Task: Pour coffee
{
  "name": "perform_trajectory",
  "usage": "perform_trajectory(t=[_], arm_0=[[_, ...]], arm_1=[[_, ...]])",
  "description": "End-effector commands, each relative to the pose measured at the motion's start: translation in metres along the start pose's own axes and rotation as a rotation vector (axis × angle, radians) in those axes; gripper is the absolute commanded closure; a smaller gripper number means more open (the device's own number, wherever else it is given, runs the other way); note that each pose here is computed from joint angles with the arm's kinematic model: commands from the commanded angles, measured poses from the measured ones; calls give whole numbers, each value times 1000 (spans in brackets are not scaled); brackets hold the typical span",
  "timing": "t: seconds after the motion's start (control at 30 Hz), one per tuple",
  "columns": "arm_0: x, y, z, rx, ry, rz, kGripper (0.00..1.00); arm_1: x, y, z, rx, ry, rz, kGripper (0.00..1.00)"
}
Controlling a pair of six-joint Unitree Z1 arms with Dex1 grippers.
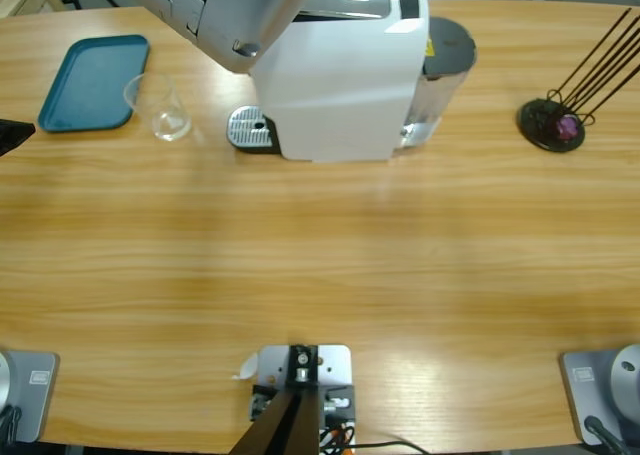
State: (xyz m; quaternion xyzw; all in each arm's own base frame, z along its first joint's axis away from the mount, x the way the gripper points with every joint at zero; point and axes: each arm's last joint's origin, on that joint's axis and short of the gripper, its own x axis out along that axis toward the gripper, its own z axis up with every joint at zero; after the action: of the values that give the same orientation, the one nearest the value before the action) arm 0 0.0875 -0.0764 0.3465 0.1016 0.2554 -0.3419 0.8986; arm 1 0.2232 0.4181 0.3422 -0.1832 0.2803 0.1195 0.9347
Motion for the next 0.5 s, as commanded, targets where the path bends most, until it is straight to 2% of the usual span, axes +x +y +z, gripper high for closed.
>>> perform_trajectory(t=[0.03, 0.33, 0.5], arm_0=[[0, -1, -15, -12, 40, -11, 23], [-3, -1, -15, -16, 41, -12, 27], [-4, -1, -16, -22, 42, -9, 27]], arm_1=[[63, 43, -72, -149, 191, -15, 1000], [63, 40, -79, -135, 197, -11, 1000], [24, 9, -46, -89, 117, 9, 1000]])
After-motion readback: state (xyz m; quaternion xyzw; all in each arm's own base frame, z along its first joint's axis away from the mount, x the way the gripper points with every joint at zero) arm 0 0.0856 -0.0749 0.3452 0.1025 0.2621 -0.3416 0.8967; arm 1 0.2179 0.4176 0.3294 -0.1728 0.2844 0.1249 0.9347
